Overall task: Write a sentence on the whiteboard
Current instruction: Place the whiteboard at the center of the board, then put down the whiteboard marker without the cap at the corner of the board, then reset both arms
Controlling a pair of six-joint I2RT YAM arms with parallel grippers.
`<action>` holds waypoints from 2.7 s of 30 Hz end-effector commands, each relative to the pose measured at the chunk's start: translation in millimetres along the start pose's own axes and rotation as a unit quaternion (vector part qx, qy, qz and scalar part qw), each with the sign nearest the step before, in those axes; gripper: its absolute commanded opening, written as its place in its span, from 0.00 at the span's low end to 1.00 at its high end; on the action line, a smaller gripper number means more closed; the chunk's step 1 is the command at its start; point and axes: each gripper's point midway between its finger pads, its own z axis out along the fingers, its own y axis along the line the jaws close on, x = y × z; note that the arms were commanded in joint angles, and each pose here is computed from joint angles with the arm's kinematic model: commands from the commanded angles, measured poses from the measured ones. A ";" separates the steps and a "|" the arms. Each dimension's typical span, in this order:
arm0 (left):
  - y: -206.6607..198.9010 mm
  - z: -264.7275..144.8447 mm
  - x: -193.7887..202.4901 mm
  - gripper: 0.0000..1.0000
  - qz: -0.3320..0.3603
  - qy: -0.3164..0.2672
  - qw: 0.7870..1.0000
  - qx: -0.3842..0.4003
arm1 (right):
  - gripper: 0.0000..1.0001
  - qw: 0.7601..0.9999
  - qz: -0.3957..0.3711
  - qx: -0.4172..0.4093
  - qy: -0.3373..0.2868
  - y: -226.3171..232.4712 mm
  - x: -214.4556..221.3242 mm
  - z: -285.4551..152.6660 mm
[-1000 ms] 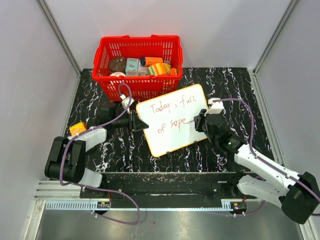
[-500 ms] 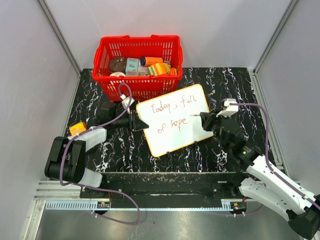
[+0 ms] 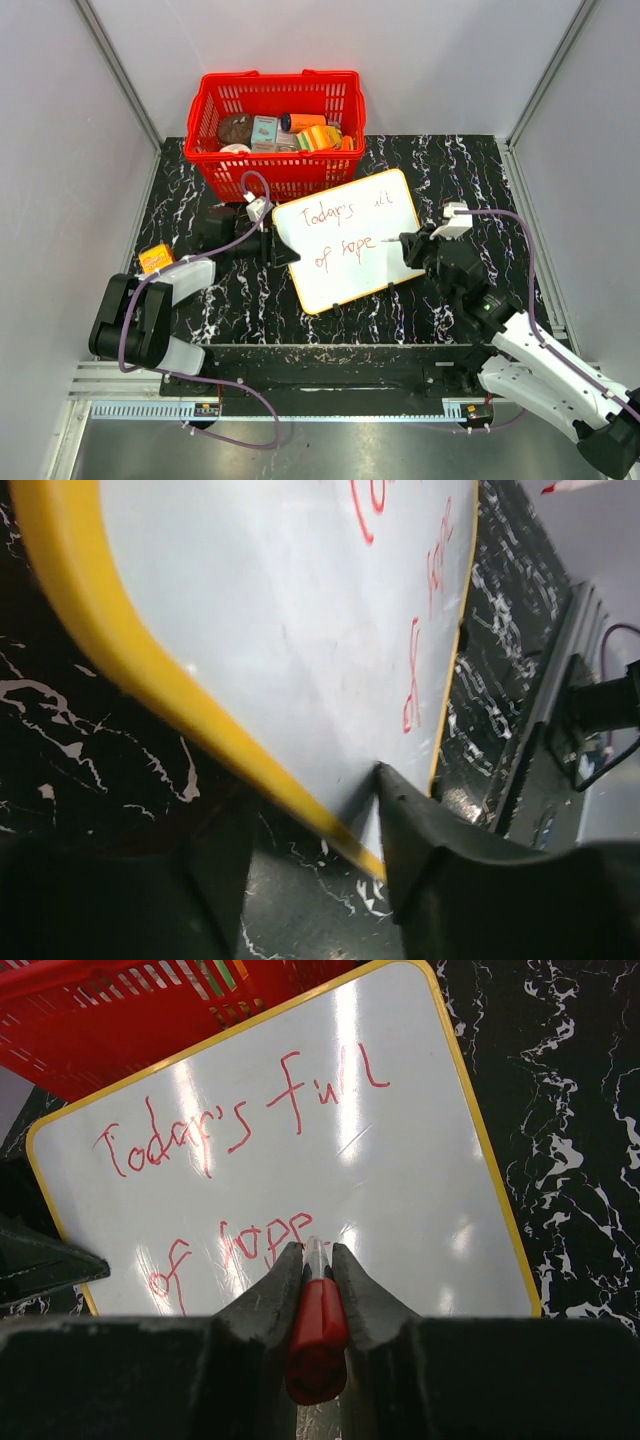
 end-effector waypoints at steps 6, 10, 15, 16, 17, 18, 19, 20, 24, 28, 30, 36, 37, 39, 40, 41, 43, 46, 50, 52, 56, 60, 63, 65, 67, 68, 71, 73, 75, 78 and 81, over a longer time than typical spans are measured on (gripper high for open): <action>1.9 -11.9 -12.1 0.80 0.065 -0.042 0.996 -0.045 | 0.00 0.999 0.032 -0.027 0.008 7.1 -2.1 -13.3; -4.7 -24.5 -22.6 0.92 0.077 -0.082 0.991 -0.069 | 0.00 0.997 0.056 -0.041 0.025 10.8 7.1 -19.1; -13.4 -45.7 -34.8 0.99 0.074 -0.149 0.981 -0.103 | 0.00 0.990 0.107 -0.061 0.066 17.8 29.0 -26.1; -14.5 -53.4 -38.1 0.99 0.076 -0.168 0.976 -0.119 | 0.00 0.987 0.116 -0.073 0.080 22.0 34.7 -29.1; -15.6 -57.3 -40.0 0.99 0.074 -0.177 0.973 -0.125 | 0.00 0.985 0.127 -0.080 0.087 23.8 38.3 -32.4; -13.0 -60.2 -35.3 0.99 0.058 -0.174 0.973 -0.138 | 0.00 0.980 0.149 -0.078 0.102 23.3 48.8 -34.3; -13.4 -68.4 -41.9 0.99 0.057 -0.192 0.967 -0.156 | 0.00 0.976 0.160 -0.090 0.117 27.1 55.7 -38.6; -13.9 -71.6 -42.6 0.99 0.051 -0.196 0.966 -0.163 | 0.00 0.973 0.172 -0.097 0.123 27.8 59.3 -43.0; -20.5 -83.7 -38.1 0.99 0.032 -0.206 0.962 -0.176 | 0.00 0.949 0.238 -0.092 0.184 22.5 100.4 -58.3; -31.1 -99.9 -47.8 0.99 0.028 -0.232 0.954 -0.190 | 0.00 0.922 0.293 -0.083 0.238 16.5 138.8 -72.9; -34.9 -103.4 -48.2 0.99 0.018 -0.233 0.953 -0.191 | 0.00 0.908 0.318 -0.063 0.265 9.2 162.1 -76.1; -52.6 -125.3 -69.7 0.99 -0.005 -0.262 0.942 -0.209 | 0.00 0.880 0.368 -0.032 0.299 1.6 191.2 -81.7; -60.0 -130.8 -77.5 0.99 0.001 -0.274 0.940 -0.205 | 0.00 0.877 0.371 -0.026 0.304 0.5 194.8 -82.1; -65.9 -134.6 -80.7 0.99 0.003 -0.279 0.939 -0.202 | 0.00 0.872 0.378 -0.014 0.311 -2.8 201.7 -82.4; -72.7 -138.6 -86.1 0.99 0.008 -0.287 0.937 -0.198 | 0.00 0.870 0.379 -0.008 0.315 -4.8 205.0 -82.5; -75.2 -140.6 -87.9 0.99 0.009 -0.290 0.937 -0.197 | 0.00 0.869 0.381 -0.004 0.316 -5.5 206.8 -82.6; -82.2 -143.8 -91.9 0.99 0.014 -0.295 0.936 -0.190 | 0.07 0.864 0.389 0.009 0.318 -8.9 211.4 -82.2; -88.1 -146.5 -94.7 0.99 0.018 -0.300 0.936 -0.184 | 0.19 0.859 0.401 0.019 0.317 -11.6 214.3 -81.3; -96.5 -145.6 -97.1 0.99 0.032 -0.303 0.938 -0.164 | 0.68 0.864 0.402 0.006 0.303 -7.8 204.8 -78.9; -99.7 -143.1 -96.1 0.99 0.036 -0.299 0.941 -0.153 | 0.78 0.868 0.400 0.001 0.295 -6.7 199.7 -77.6; -101.8 -141.4 -96.0 0.99 0.042 -0.299 0.942 -0.144 | 0.89 0.881 0.387 -0.017 0.272 -1.2 180.8 -73.6; -101.7 -138.5 -94.1 0.99 0.048 -0.296 0.944 -0.138 | 0.99 0.898 0.361 -0.027 0.250 1.6 165.9 -67.2; -97.1 -134.9 -90.9 0.99 0.044 -0.288 0.946 -0.140 | 1.00 0.913 0.333 -0.034 0.234 4.6 153.6 -59.8; -91.7 -131.4 -87.8 0.99 0.038 -0.282 0.948 -0.144 | 1.00 0.923 0.311 -0.043 0.223 9.7 141.0 -55.1; -86.2 -129.0 -86.2 0.99 0.031 -0.278 0.948 -0.150 | 1.00 0.930 0.288 -0.034 0.225 9.1 140.1 -49.4; -78.1 -127.0 -83.6 0.99 0.023 -0.274 0.948 -0.163 | 1.00 0.937 0.272 -0.042 0.216 13.2 129.3 -46.5; -49.8 -130.4 -78.8 0.99 -0.017 -0.277 0.934 -0.224 | 1.00 0.953 0.221 -0.027 0.206 10.7 117.0 -37.1; -36.5 -133.5 -75.2 0.99 -0.033 -0.275 0.926 -0.257 | 1.00 0.967 0.168 0.004 0.193 -2.6 110.7 -30.5; -19.1 -138.5 -70.4 0.99 -0.053 -0.274 0.912 -0.299 | 1.00 0.978 0.128 0.039 0.157 -14.5 87.9 -23.2; 0.0 -143.7 -64.1 0.99 -0.067 -0.274 0.896 -0.342 | 1.00 0.990 0.058 0.081 0.101 -31.2 50.7 -18.7; 17.5 -148.4 -56.5 0.99 -0.074 -0.269 0.881 -0.382 | 1.00 0.991 0.006 0.126 0.046 -48.9 17.3 -19.7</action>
